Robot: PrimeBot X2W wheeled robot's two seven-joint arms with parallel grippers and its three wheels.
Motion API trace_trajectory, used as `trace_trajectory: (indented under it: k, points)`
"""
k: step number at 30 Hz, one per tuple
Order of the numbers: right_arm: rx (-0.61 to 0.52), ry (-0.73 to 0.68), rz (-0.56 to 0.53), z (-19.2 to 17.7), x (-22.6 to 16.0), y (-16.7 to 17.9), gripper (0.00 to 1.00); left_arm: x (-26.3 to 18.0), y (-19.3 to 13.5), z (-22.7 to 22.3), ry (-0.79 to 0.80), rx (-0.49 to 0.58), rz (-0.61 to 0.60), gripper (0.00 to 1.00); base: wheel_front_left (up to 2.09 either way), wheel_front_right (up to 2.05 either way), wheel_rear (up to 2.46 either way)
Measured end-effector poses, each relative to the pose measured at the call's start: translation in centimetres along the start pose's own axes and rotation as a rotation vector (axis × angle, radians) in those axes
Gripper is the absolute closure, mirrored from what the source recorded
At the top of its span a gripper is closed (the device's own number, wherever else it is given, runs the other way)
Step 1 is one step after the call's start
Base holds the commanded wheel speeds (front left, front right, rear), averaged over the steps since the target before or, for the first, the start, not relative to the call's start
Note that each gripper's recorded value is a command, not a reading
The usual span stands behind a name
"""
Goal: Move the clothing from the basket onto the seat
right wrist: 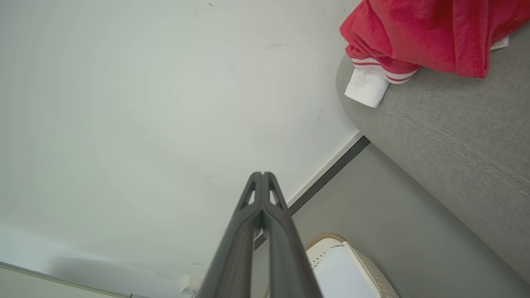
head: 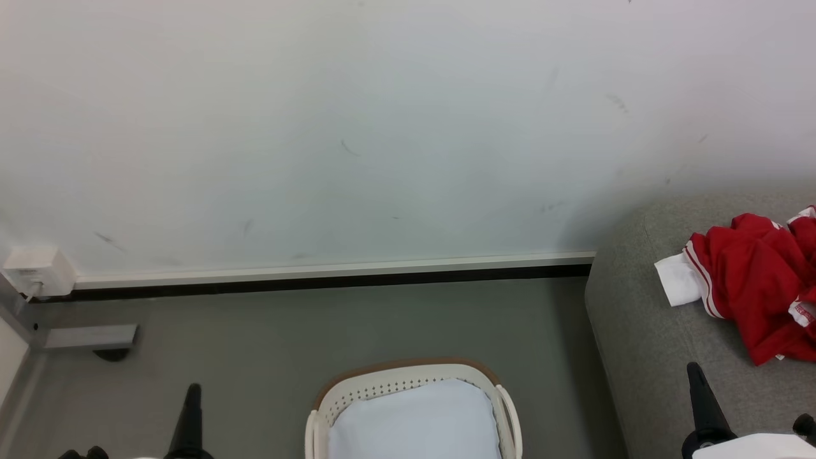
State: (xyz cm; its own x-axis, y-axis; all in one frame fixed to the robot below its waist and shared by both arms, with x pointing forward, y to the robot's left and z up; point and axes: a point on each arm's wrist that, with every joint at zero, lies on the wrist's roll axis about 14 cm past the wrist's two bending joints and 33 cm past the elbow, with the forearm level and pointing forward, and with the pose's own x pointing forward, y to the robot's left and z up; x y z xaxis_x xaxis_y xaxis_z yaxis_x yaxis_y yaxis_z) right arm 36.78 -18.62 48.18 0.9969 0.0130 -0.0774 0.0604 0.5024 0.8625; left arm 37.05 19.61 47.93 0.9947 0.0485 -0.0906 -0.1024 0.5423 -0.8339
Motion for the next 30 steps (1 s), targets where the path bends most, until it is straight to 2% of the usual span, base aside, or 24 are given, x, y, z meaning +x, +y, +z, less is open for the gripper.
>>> trace_trajectory:
  k: [30]
  points:
    - [0.262,-0.021,0.02,1.3,1.0,0.7,1.0,0.9,-1.0,0.7,0.014,-0.283,-0.034,1.0,0.0,0.0,0.0]
